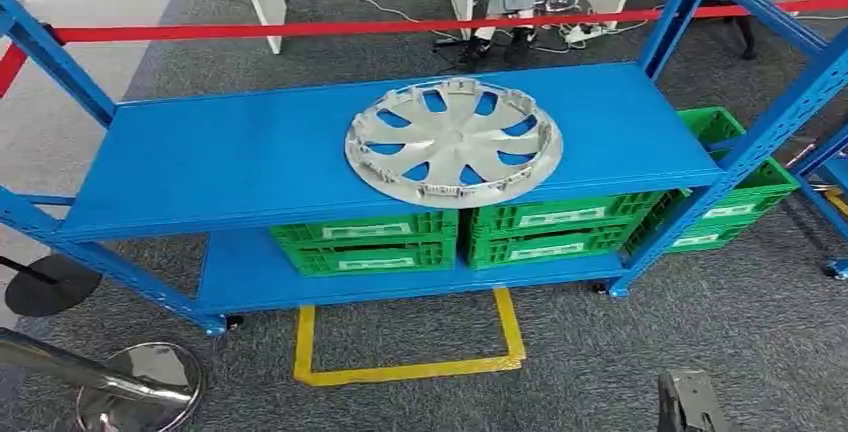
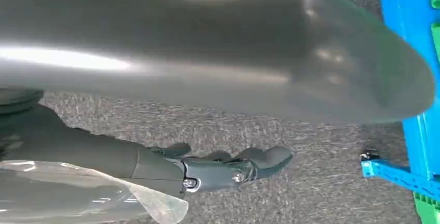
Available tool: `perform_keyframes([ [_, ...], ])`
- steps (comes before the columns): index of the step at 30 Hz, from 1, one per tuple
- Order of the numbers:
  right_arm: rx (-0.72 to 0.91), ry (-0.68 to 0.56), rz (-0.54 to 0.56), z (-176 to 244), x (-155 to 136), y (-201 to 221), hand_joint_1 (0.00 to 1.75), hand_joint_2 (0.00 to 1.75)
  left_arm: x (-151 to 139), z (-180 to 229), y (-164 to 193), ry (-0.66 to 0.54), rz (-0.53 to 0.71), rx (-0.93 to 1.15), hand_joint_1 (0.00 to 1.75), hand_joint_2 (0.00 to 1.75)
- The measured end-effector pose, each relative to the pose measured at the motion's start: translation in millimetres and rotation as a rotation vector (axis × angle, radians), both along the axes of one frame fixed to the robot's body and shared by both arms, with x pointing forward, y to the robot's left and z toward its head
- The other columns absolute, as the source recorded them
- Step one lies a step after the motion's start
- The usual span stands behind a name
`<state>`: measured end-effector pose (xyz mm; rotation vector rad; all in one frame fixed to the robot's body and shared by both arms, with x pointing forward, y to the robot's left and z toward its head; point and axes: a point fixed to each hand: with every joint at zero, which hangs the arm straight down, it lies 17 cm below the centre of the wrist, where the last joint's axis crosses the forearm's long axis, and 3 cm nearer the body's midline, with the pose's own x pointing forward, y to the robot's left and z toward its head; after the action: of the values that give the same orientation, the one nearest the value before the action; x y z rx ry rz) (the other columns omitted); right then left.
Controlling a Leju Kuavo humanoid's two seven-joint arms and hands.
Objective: Take the parts from the cabinet and place them on the table.
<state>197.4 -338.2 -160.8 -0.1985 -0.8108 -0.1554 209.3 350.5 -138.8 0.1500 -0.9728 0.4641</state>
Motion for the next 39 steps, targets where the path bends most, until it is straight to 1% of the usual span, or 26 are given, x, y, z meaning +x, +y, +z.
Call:
perform_keyframes([
  [6, 0.02, 0.014, -0.008, -7, -2, 2, 0.0, 0.0, 1, 2, 3, -0.008, -0.022, 0.015, 0.0, 0.0],
  [12, 0.015, 0.029, -0.011, -12, -8, 0, 0.0, 0.0, 2, 2, 3, -0.012, -0.013, 0.011, 0.0, 0.0],
  [18, 0.012, 0.021, -0.015, -11, -3, 0, 0.0, 0.0, 2, 3, 0, -0.017, -0.007, 0.004, 0.0, 0.0],
  [28, 0.014, 0.039, -0.021, -14, -11, 2, 0.0, 0.0, 0, 2, -1, -0.015, -0.002, 0.002, 0.0, 0.0],
  [33, 0.016, 0.04, -0.02, -14, -12, 3, 0.0, 0.0, 4, 4, 0, -0.021, -0.001, 0.004, 0.0, 0.0],
  [39, 0.014, 0.037, -0.025, -12, -11, 3, 0.0, 0.0, 1, 3, -1, -0.015, -0.002, 0.003, 0.0, 0.0],
])
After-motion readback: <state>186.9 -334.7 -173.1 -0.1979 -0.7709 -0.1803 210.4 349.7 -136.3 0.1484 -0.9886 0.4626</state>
